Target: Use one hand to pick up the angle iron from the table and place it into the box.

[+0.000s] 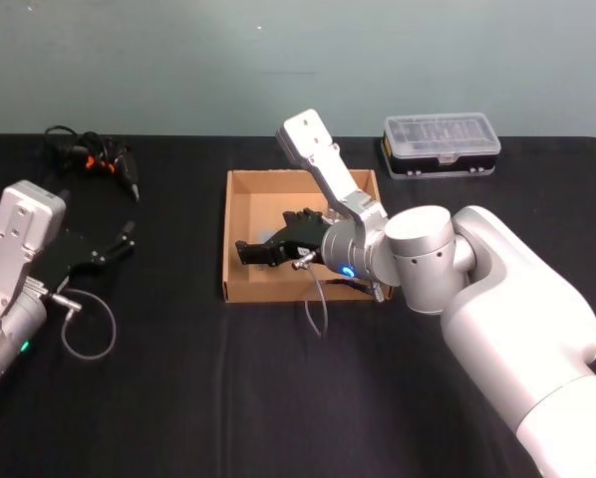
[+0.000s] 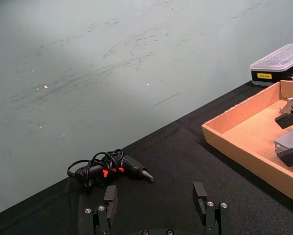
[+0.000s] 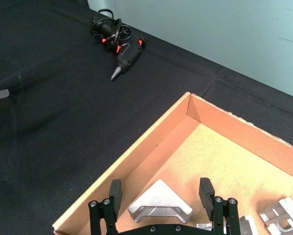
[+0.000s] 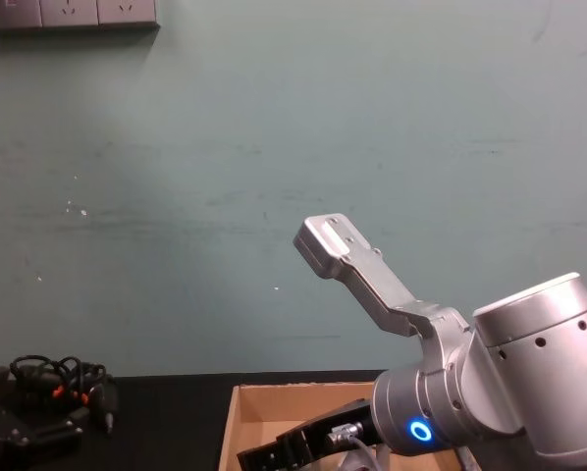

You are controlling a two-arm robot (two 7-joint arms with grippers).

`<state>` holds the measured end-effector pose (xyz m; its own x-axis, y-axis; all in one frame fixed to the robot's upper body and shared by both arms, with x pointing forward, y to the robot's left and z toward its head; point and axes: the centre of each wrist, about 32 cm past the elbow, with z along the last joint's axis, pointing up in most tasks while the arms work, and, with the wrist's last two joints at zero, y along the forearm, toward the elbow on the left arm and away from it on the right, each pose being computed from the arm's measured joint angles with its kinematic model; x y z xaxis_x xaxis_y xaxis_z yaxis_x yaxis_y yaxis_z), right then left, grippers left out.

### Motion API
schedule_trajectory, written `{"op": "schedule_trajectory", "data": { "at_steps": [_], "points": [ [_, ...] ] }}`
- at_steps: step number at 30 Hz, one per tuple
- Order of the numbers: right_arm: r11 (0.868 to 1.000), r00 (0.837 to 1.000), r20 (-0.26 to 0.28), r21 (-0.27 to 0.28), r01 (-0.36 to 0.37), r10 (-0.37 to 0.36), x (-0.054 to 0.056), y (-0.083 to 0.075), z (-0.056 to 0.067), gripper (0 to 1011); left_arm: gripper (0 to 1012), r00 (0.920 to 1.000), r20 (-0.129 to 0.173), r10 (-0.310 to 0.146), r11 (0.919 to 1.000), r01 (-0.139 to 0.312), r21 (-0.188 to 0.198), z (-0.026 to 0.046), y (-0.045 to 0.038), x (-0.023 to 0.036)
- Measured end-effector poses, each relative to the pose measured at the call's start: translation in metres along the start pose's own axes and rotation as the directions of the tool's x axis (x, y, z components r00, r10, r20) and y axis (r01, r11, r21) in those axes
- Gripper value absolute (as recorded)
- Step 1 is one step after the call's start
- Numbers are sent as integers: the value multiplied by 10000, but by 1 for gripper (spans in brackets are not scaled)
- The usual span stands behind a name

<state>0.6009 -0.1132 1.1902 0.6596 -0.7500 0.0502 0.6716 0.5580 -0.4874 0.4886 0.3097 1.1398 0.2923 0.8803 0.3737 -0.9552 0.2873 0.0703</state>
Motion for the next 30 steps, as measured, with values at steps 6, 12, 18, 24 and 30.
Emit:
{"op": "schedule_trajectory", "data": {
  "at_steps": [6, 12, 18, 24, 30],
  "points": [
    [10000, 10000, 8, 23, 11, -11, -6, -6, 0, 1004, 1011, 10000, 0, 0, 10000, 0, 0, 0, 0, 0],
    [9993, 9998, 163, 341, 138, -144, -45, -75, -11, 1004, 1012, 10000, 0, 0, 10000, 0, 0, 0, 0, 0],
    [9951, 9978, 498, 906, 392, -438, -101, -219, -80, 1004, 1011, 10000, 0, 0, 10000, 0, 0, 0, 0, 0],
    [9795, 9955, 608, 1921, 604, -733, -110, -439, -223, 1004, 1011, 10000, 0, 0, 10000, 0, 0, 0, 0, 0],
    [9565, 9935, 662, 2832, 702, -925, -103, -671, -388, 1004, 1011, 10000, 0, 0, 10000, 0, 0, 0, 0, 0]
  ]
}}
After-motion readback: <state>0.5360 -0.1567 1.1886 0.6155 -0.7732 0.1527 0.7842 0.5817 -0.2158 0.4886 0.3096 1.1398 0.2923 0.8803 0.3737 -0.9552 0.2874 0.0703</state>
